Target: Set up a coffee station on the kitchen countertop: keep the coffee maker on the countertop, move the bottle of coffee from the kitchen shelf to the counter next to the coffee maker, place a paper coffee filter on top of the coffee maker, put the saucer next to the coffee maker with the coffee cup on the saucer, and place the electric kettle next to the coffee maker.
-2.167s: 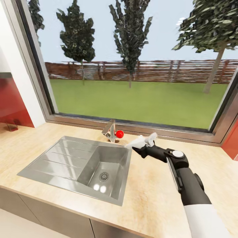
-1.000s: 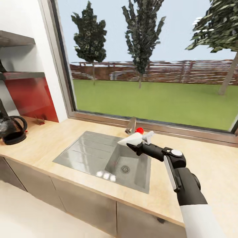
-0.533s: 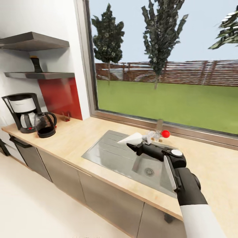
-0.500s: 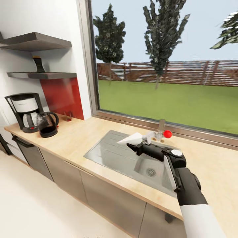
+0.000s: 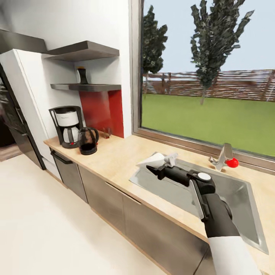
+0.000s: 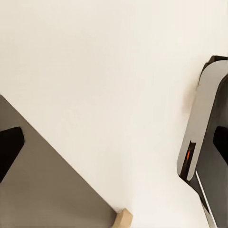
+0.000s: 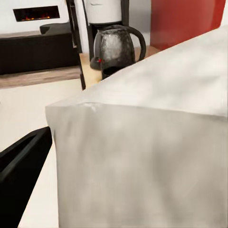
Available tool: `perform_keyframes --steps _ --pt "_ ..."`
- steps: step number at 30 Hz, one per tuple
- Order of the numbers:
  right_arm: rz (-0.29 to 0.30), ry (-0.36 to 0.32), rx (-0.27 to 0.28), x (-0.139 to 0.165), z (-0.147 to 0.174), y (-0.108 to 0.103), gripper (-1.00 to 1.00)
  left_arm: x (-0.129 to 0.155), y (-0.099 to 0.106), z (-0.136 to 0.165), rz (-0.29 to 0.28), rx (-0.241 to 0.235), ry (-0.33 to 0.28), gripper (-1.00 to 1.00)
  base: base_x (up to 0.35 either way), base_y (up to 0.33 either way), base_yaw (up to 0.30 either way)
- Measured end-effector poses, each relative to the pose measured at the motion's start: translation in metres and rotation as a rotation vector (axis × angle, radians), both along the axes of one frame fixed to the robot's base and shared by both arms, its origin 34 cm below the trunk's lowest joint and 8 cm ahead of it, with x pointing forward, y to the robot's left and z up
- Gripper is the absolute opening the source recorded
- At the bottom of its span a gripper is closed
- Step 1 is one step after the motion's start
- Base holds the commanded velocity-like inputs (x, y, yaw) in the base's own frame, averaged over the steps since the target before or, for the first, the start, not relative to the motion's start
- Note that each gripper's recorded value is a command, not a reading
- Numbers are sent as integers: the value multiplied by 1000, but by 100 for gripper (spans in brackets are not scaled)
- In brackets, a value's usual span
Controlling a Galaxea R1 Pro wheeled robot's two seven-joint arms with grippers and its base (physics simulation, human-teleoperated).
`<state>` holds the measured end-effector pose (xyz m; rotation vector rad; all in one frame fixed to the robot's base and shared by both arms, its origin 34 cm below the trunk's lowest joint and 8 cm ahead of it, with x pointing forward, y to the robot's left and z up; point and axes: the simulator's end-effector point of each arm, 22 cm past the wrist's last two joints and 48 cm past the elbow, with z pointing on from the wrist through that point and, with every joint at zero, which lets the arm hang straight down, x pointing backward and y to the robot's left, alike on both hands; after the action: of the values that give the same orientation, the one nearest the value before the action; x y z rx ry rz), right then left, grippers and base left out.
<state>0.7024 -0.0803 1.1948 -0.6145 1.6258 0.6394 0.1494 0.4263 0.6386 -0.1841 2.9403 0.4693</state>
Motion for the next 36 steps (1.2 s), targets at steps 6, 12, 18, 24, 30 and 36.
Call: perform_keyframes --steps 6,12,18,24,30,36 --pt "0 0 0 0 0 0 -100 0 -1 0 0 -1 0 100 95 338 261" --pt "-1 0 0 0 0 0 -100 0 0 0 1 0 0 100 96 338 71" --pt "-2 0 0 0 0 -1 -100 0 -1 0 1 -1 -1 100 96 338 6" --pt "-3 0 0 0 0 -1 -100 0 -5 -1 1 -7 -1 100 96 338 0" --pt "-1 0 0 0 0 0 -100 0 -7 -2 2 -9 -1 100 96 338 0" --pt "-2 0 0 0 0 0 -100 1 -8 -2 1 -11 -4 100 123 337 0"
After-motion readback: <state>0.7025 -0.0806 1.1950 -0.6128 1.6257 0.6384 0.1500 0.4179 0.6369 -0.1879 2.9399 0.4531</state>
